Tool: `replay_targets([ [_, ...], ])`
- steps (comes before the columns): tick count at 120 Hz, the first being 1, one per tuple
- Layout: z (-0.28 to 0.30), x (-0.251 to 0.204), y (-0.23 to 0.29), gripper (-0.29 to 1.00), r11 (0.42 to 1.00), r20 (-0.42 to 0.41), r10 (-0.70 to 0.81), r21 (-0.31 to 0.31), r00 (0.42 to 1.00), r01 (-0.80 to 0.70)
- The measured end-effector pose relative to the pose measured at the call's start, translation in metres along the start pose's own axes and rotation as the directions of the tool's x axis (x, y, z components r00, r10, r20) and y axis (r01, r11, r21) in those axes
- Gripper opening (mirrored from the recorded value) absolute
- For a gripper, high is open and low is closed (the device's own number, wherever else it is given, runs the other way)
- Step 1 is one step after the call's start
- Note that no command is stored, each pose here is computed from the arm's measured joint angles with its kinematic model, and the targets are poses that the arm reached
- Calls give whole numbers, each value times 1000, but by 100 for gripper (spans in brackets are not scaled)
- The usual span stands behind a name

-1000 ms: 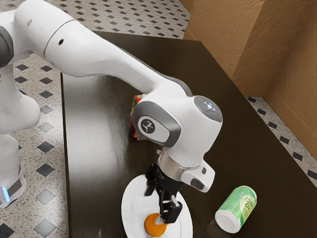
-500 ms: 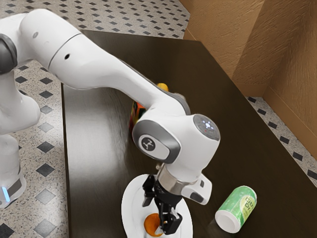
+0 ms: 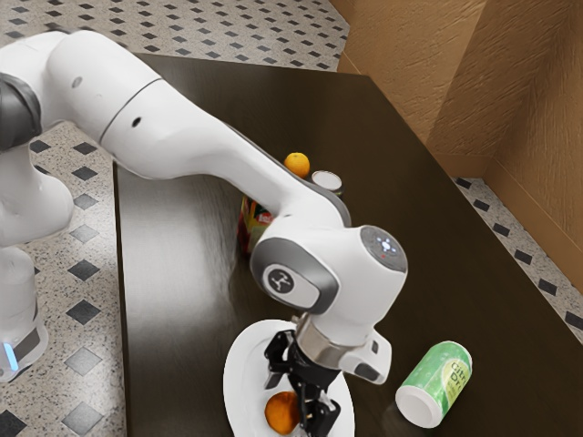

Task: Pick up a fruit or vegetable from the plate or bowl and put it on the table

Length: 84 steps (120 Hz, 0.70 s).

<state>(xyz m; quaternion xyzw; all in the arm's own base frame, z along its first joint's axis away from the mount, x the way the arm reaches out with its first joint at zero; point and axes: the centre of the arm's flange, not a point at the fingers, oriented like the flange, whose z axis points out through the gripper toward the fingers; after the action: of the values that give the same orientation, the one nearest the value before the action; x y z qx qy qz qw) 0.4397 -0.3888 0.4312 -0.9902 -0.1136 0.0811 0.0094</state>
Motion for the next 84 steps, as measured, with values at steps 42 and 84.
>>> replay_targets([
  [42,8,8,1,61,1000,14,-6,-14,1000,6],
  [84,-5,5,12,34,999,-2,22,-35,1000,-22],
])
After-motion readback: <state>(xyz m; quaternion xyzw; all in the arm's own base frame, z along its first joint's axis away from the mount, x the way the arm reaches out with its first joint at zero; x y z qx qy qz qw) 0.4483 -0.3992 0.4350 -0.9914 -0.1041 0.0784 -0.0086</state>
